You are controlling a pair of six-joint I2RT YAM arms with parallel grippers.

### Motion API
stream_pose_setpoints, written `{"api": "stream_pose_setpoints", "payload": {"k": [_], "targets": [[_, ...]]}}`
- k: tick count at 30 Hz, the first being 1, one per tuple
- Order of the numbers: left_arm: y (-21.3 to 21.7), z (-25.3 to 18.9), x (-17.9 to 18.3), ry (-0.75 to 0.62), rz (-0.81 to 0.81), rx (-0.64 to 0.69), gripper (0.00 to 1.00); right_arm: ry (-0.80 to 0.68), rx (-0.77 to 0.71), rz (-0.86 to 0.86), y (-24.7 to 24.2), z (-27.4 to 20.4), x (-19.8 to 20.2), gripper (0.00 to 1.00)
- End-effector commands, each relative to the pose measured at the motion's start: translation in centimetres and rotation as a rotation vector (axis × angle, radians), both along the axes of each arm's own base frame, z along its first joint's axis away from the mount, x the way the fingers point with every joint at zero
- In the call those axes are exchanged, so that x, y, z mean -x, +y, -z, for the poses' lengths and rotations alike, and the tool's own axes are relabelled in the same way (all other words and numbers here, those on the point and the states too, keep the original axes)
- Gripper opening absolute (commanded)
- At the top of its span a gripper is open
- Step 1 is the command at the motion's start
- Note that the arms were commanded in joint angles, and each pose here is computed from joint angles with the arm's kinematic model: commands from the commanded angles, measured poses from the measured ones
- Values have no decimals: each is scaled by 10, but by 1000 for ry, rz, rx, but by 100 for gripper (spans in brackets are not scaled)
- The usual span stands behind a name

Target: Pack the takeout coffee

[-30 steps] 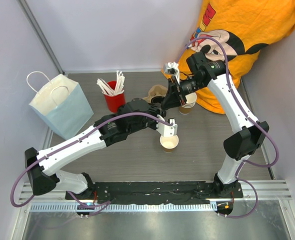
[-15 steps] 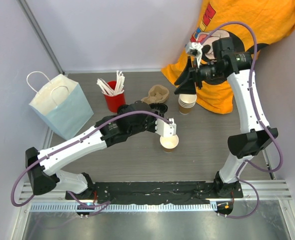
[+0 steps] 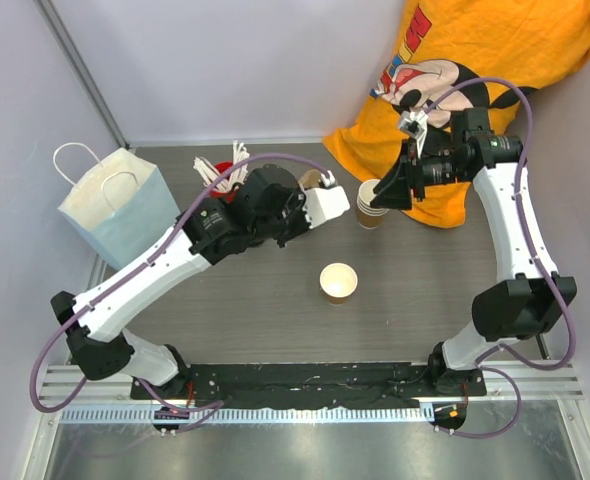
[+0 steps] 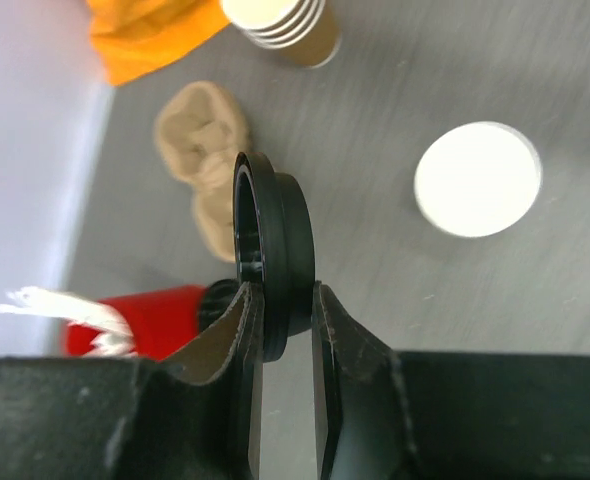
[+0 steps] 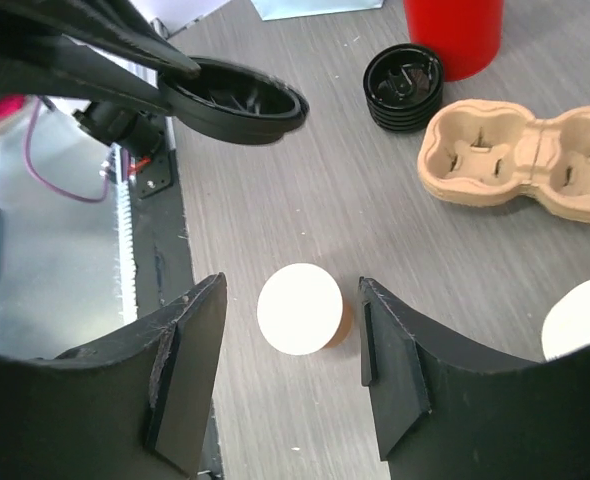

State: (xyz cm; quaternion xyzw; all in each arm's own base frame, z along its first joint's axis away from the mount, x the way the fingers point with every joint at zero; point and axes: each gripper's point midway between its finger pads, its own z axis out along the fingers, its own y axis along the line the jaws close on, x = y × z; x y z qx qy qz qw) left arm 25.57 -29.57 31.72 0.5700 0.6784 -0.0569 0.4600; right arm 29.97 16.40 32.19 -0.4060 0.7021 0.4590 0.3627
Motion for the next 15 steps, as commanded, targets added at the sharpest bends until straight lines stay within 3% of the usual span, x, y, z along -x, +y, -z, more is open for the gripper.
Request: {"api": "stream_pose_setpoints", "payload": {"k": [1, 5, 6, 8, 10, 15], "targets": [[-21, -20, 7, 229, -47, 300, 22, -218, 29, 1, -4, -28, 20, 61], [-41, -31, -2, 410, -49, 485, 22, -310, 51, 39, -8, -29, 30, 62], [-44, -31, -8, 444, -63, 518, 21, -420, 57, 69, -10, -43, 30, 62], [-46, -42, -23, 524, -93, 631, 22, -441, 55, 100, -11, -36, 33, 62], [-48, -46, -46, 583, -125, 722, 22, -566, 44, 123, -12, -49, 39, 64], [-65, -42, -69, 912, -177, 970, 22, -538, 44, 117, -7, -32, 31, 62]]}}
